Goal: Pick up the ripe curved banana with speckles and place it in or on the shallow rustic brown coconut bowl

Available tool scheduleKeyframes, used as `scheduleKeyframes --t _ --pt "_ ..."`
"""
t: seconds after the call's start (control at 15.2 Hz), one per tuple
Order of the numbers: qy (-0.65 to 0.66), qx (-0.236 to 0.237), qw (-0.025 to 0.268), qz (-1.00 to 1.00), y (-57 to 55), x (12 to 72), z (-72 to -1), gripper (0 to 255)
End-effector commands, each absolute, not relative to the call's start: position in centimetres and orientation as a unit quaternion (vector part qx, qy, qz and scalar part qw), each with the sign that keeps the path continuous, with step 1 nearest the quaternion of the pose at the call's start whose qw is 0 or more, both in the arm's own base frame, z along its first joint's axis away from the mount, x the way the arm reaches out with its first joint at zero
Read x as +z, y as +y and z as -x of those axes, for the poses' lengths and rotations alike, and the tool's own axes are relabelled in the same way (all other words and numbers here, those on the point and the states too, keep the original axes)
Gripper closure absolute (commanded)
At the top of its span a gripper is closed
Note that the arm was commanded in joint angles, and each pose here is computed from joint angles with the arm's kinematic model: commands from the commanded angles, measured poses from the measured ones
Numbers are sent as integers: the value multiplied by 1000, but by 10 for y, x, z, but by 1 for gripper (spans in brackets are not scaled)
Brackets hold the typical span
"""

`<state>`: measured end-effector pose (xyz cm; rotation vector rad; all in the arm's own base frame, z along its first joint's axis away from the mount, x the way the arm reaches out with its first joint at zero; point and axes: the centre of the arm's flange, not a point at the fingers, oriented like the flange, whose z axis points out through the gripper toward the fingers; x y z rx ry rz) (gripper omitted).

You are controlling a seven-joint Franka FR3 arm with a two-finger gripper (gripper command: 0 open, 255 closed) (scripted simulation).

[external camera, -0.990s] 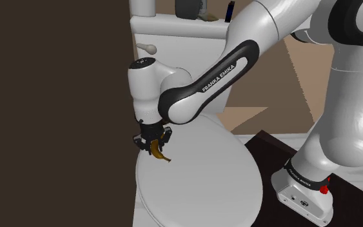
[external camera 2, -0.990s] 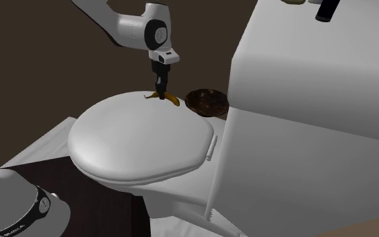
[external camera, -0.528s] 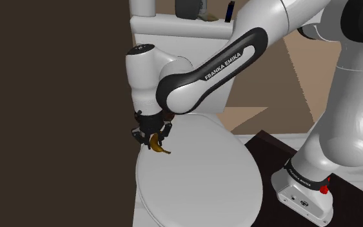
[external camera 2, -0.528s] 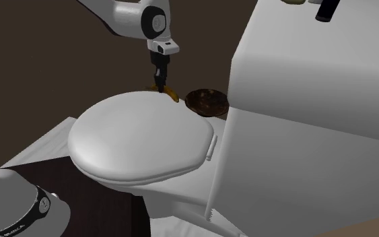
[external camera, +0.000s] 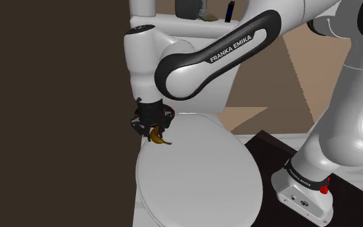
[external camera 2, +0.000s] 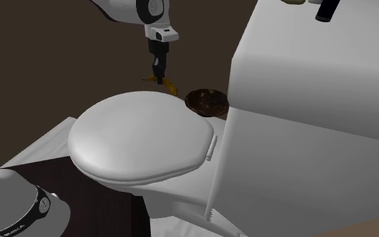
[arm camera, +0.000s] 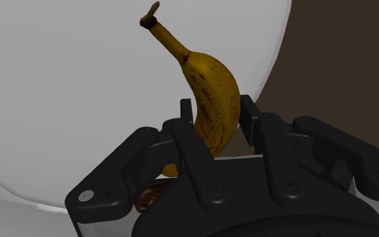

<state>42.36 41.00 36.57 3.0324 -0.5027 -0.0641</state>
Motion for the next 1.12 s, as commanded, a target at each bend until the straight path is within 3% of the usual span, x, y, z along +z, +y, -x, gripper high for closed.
scheduleKeyframes --t 0.0,0.4,1.06 --pt "-163 -21 34 -986 410 376 -424 255" --pt "-163 -21 34 -986 410 406 -424 255" --pt "-163 -21 34 -986 352 406 -542 255"
